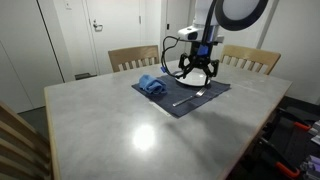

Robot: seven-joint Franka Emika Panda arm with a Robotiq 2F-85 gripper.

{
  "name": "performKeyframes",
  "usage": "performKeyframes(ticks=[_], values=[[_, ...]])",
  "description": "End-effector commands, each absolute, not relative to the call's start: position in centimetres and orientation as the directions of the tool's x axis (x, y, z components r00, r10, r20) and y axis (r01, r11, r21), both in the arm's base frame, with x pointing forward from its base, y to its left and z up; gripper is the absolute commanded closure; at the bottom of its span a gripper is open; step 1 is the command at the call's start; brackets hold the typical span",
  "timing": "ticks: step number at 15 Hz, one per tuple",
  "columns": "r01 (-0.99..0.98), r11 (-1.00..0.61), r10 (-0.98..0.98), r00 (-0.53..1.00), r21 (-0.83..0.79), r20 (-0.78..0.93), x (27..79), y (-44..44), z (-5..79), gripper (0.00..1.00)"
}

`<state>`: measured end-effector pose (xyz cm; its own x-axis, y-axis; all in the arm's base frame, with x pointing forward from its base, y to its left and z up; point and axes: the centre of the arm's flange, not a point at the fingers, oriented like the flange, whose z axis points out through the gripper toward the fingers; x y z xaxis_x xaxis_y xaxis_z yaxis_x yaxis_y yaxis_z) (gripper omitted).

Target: Place the fork on top of the white plate

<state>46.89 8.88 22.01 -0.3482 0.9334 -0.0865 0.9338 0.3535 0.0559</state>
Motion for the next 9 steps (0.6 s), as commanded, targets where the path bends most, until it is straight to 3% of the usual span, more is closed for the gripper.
performKeyframes(ticks=[1, 9], values=[[0.943, 0.333, 0.94, -0.331, 0.021, -0.085, 48.0, 8.9, 20.2, 0.0], [0.985, 0.172, 0.979, -0.17, 0.011, -0.117, 47.2, 9.4, 17.9, 0.0]])
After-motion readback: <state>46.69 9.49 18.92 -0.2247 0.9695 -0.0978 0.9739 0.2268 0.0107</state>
